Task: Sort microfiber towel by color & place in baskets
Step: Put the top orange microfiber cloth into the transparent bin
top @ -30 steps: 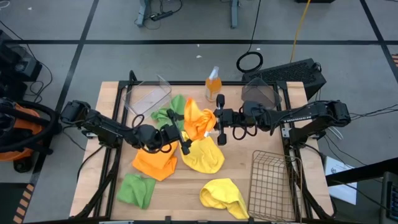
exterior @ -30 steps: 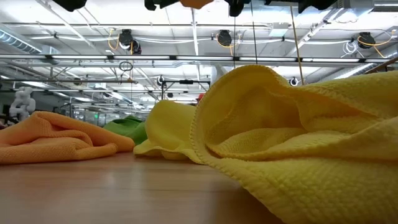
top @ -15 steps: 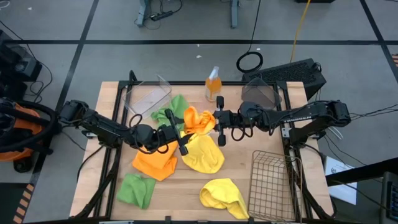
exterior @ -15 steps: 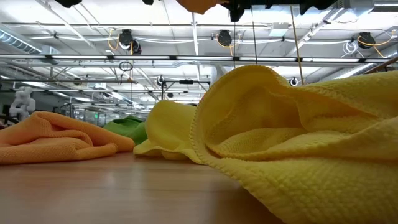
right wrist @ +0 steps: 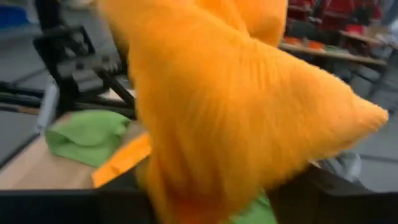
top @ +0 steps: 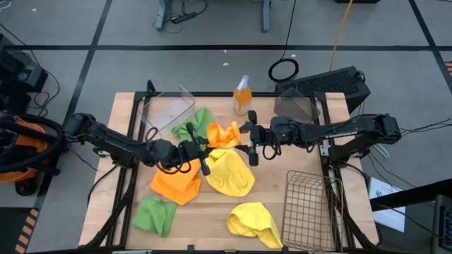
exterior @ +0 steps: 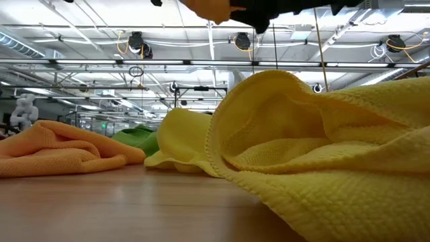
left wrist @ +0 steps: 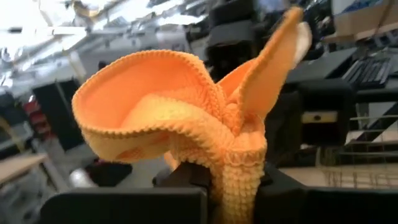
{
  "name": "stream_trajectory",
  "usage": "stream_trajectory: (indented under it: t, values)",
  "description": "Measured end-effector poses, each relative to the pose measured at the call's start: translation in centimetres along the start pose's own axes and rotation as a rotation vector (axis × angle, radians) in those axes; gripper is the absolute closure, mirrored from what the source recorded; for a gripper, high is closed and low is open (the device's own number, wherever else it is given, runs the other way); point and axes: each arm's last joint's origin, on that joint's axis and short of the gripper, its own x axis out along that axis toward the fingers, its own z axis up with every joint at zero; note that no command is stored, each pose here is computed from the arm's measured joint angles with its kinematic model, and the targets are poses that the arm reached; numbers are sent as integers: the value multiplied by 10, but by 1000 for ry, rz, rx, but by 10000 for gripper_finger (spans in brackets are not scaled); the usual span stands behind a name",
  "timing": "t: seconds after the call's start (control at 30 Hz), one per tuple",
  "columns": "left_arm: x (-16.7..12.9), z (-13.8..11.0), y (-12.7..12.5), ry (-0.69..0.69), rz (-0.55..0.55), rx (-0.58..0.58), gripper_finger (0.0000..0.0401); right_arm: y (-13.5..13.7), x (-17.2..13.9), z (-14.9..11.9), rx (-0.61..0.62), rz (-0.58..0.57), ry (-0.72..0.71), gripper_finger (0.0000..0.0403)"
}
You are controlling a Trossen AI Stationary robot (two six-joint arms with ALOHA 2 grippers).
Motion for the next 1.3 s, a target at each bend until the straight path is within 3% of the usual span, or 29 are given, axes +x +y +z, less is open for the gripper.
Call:
stream_trajectory:
  t: [0.17, 0.33, 0.5, 0.63, 0.73, 0.97, 1.2, 1.3]
  values:
    - [-9, 3, 23, 106, 15, -21, 375, -5, -20, 4, 1, -116, 95, 118]
    - [-23, 5, 51, 217, 78, -15, 375, -7, -41, 8, 6, -147, 155, 98]
    - [-40, 8, 82, 293, 173, -28, 375, -6, -50, 3, 46, -139, 242, 99]
    - [-56, 4, 104, 393, 328, -2, 375, -5, -52, -4, 84, -137, 316, 108]
    - [-67, -3, 119, 484, 446, 12, 375, -3, -49, -9, 98, -132, 344, 115]
    - [-78, -25, 146, 658, 611, -23, 375, 4, -45, -9, 71, -104, 333, 131]
    - [-83, -67, 164, 784, 652, -55, 371, 6, -42, -9, 58, -95, 329, 146]
    - [-83, -78, 173, 757, 653, -109, 367, 7, -41, -11, 56, -94, 342, 151]
